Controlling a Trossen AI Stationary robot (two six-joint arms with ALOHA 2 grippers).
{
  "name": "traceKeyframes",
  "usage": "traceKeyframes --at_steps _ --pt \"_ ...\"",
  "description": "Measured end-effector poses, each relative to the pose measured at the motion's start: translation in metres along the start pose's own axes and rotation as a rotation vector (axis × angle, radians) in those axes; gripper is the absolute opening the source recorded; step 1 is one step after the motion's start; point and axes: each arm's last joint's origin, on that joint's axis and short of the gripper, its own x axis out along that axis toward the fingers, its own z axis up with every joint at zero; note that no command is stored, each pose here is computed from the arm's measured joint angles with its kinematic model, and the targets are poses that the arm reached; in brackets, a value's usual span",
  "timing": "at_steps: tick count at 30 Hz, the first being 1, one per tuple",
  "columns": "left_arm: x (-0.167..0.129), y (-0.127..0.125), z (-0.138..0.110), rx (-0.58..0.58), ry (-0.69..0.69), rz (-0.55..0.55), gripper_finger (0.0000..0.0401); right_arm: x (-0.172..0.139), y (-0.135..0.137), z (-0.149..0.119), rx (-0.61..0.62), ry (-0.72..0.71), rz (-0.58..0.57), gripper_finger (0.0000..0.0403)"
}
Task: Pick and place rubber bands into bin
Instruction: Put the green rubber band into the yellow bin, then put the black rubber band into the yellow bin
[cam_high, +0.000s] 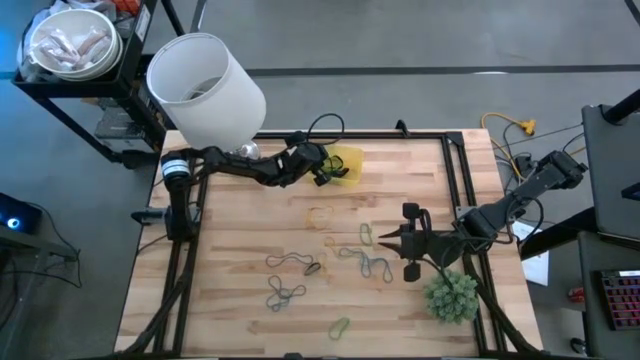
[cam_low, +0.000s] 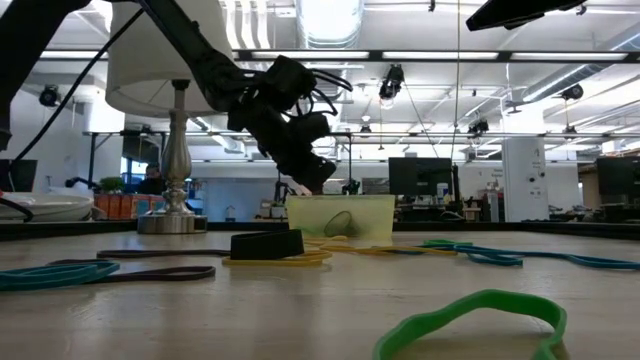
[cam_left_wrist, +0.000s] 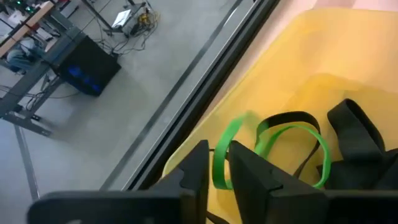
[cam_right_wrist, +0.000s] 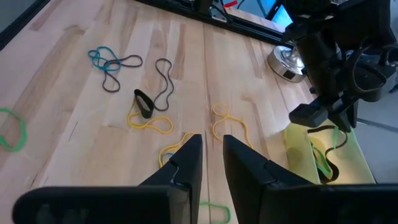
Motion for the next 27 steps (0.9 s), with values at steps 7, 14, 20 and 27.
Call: traceKeyframes --at_steps 7,14,20,27 --pt "-0.001 -0.002 0.001 0.002 -0.004 -0.005 0.01 0.002 0.001 -0.004 -0.007 0.009 0.0 0.0059" --pt "-0.007 -0.004 0.002 0.022 0.021 -0.07 0.0109 0.002 0.001 -0.005 -0.005 0.008 0.0 0.0059" --pt "-0.013 -0.001 0.01 0.013 0.038 -0.109 0.0109 0.002 0.001 -0.005 0.01 0.008 0.0 0.0059" --pt "-0.035 0.002 0.019 0.0 0.013 -0.208 0.0109 0.003 0.001 -0.007 0.014 0.014 -0.001 0.0059"
